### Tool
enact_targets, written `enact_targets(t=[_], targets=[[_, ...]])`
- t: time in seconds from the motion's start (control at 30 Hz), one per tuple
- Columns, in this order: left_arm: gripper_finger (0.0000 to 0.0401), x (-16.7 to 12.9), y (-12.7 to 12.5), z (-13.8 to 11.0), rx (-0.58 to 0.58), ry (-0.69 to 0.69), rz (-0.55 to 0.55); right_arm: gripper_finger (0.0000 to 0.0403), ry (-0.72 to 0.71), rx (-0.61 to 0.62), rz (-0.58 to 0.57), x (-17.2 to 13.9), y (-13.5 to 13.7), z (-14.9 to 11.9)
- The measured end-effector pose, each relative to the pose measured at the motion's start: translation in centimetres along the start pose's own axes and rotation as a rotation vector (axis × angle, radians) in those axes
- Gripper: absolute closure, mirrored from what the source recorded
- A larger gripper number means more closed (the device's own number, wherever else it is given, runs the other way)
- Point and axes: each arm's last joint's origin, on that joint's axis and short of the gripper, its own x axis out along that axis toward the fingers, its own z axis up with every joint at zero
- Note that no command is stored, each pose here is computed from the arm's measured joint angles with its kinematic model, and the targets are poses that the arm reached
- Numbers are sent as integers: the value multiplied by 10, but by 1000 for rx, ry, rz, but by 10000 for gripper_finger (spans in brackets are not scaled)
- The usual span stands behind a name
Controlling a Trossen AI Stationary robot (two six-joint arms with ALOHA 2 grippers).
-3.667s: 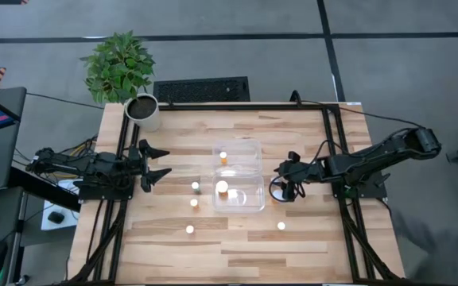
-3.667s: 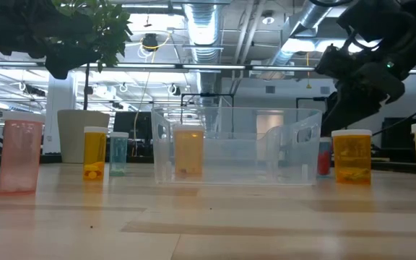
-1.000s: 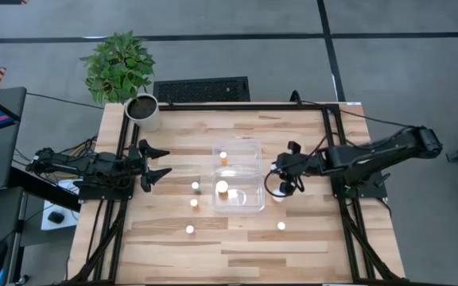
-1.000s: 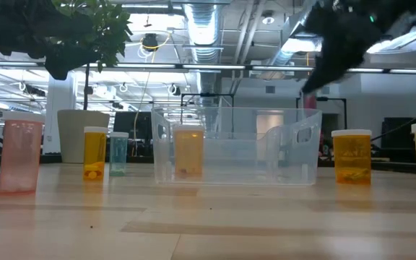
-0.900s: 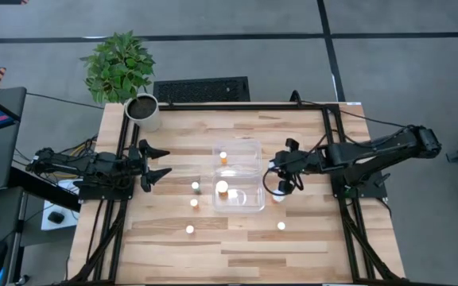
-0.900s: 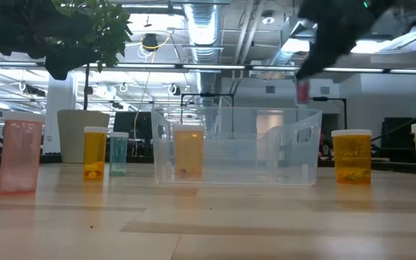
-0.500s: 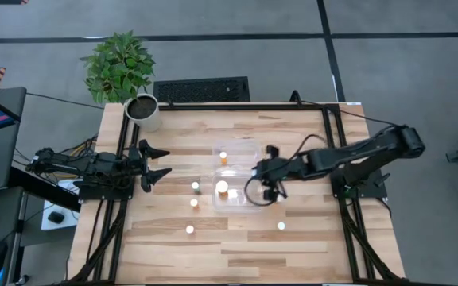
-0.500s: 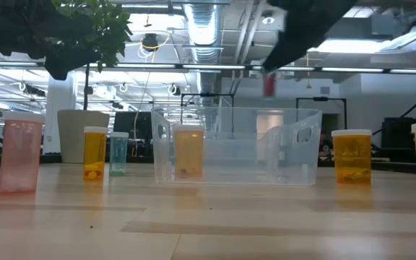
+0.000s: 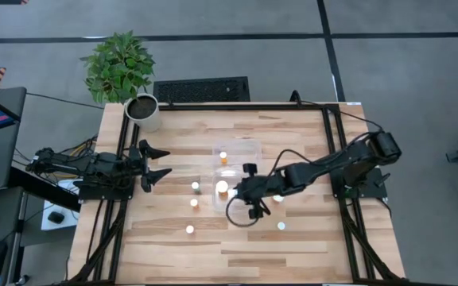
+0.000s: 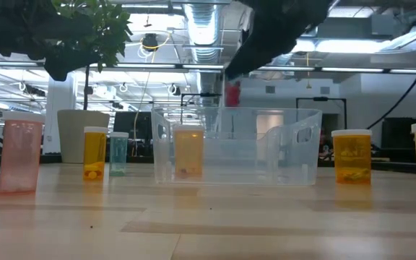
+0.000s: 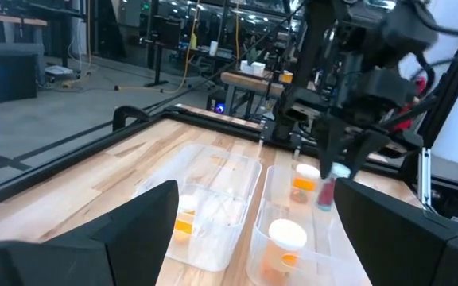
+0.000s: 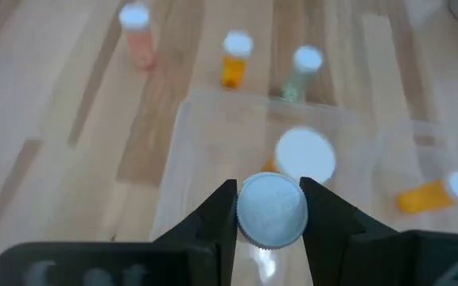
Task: Pick and place medicine bottles into bin by pill shape (circle, oval)
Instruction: Put the blue capsule bottle into the bottom transparent bin
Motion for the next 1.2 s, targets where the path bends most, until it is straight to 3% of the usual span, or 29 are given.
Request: enact_targets(t=[0.13, 0.23, 0.57, 0.9, 1.2], targets=[[71, 0, 0, 0, 0, 1, -1, 281, -100, 45, 89, 0, -12, -12], [71, 0, 0, 0, 1, 4, -1, 281, -200, 93, 93, -9, -21, -17], [71, 0, 0, 0, 2, 4, -1, 281, -102, 149, 74, 9, -26, -47], [71, 0, 0, 0, 0, 1, -1, 281, -86, 176, 40, 33, -37, -56], [71, 0, 0, 0, 10, 5, 1, 281, -78, 177, 37, 33, -38, -57]])
